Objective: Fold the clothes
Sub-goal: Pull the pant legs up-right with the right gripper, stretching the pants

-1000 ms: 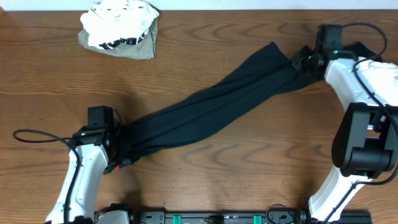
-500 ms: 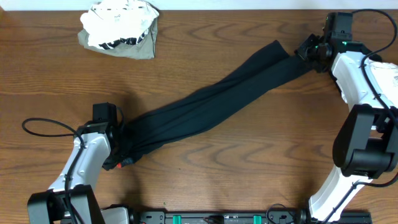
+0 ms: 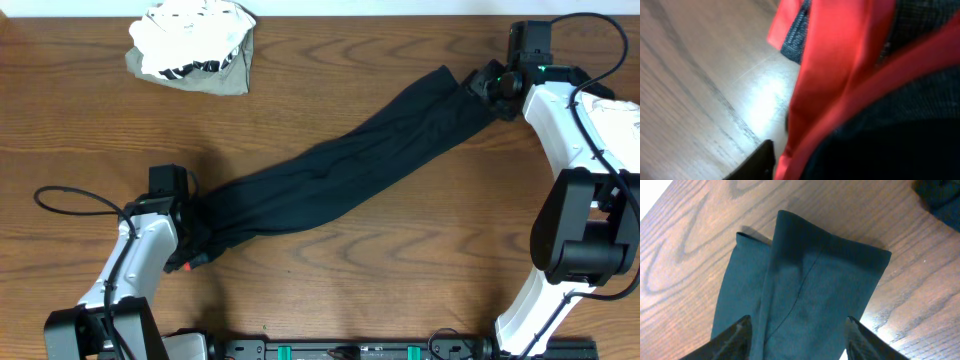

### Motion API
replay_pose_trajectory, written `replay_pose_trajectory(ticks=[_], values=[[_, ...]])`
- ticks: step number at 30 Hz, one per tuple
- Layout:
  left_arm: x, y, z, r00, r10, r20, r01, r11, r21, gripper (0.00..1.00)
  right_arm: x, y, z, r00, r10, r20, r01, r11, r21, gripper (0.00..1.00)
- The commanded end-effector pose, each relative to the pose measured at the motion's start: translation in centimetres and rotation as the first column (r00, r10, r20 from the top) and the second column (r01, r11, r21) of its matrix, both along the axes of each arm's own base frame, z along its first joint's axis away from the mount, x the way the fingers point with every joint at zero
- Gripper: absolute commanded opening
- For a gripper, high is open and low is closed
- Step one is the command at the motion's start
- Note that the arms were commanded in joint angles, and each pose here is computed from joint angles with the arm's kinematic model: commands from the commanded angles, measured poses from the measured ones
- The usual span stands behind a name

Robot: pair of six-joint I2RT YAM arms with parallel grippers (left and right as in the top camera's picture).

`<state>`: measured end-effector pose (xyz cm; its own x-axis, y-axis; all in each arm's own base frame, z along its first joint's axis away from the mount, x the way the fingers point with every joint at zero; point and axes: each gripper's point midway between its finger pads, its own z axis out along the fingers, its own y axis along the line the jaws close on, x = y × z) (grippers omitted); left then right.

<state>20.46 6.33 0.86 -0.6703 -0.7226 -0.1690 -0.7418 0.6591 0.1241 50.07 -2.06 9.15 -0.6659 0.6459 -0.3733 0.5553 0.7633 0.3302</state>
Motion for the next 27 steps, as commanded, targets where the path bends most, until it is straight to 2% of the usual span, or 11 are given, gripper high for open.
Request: replay_pose_trajectory(ticks=[1, 3, 6, 11, 13, 15, 18, 21, 27], values=[[0.1, 1.2, 1.1, 1.0, 0.005, 0.013, -0.006, 0.998, 0.064, 0.48, 0.5, 0.2, -0.3, 0.999, 0.036, 0.0, -0.036, 0.999, -0.016, 0.63], [0.4, 1.3, 1.7, 0.999, 0.005, 0.033, -0.007, 0.998, 0.07, 0.59, 0.6, 0.9, -0.2, 0.997, 0.079, 0.004, -0.079, 0.997, -0.001, 0.64], [0.8, 1.6, 3.2, 0.998, -0.004, 0.063, -0.001, 0.996, 0.091, 0.65, 0.5, 2.4, -0.2, 0.985, 0.172, 0.01, -0.172, 0.985, 0.011, 0.64], [1.3, 1.7, 5.9, 0.992, -0.02, 0.128, 0.007, 0.994, 0.105, 0.87, -0.2, 4.9, -0.5, 0.957, 0.289, -0.008, -0.289, 0.957, 0.016, 0.63], [1.1, 1.4, 6.7, 0.989, -0.022, 0.148, 0.008, 0.996, 0.094, 0.88, -0.6, 5.5, -0.6, 0.956, 0.293, -0.022, -0.292, 0.956, 0.026, 0.72], [1.1, 0.5, 7.0, 0.984, -0.043, 0.171, 0.036, 0.998, 0.046, 0.88, -0.7, 6.1, -0.7, 0.96, 0.28, -0.027, -0.279, 0.959, 0.04, 0.75], [1.8, -2.9, 7.2, 0.968, -0.102, 0.231, 0.133, 0.983, -0.125, 0.88, -0.9, 7.3, -1.0, 0.972, 0.234, -0.037, -0.231, 0.97, 0.079, 0.74], [1.9, -5.2, 7.0, 0.962, -0.117, 0.246, 0.176, 0.957, -0.231, 0.89, -1.0, 8.6, -1.8, 0.975, 0.215, -0.054, -0.209, 0.973, 0.1, 0.73], [1.7, -6.1, 5.9, 0.968, -0.159, 0.195, 0.204, 0.948, -0.243, 0.88, -0.9, 11.4, -4.1, 0.963, 0.259, -0.071, -0.249, 0.961, 0.122, 0.67]])
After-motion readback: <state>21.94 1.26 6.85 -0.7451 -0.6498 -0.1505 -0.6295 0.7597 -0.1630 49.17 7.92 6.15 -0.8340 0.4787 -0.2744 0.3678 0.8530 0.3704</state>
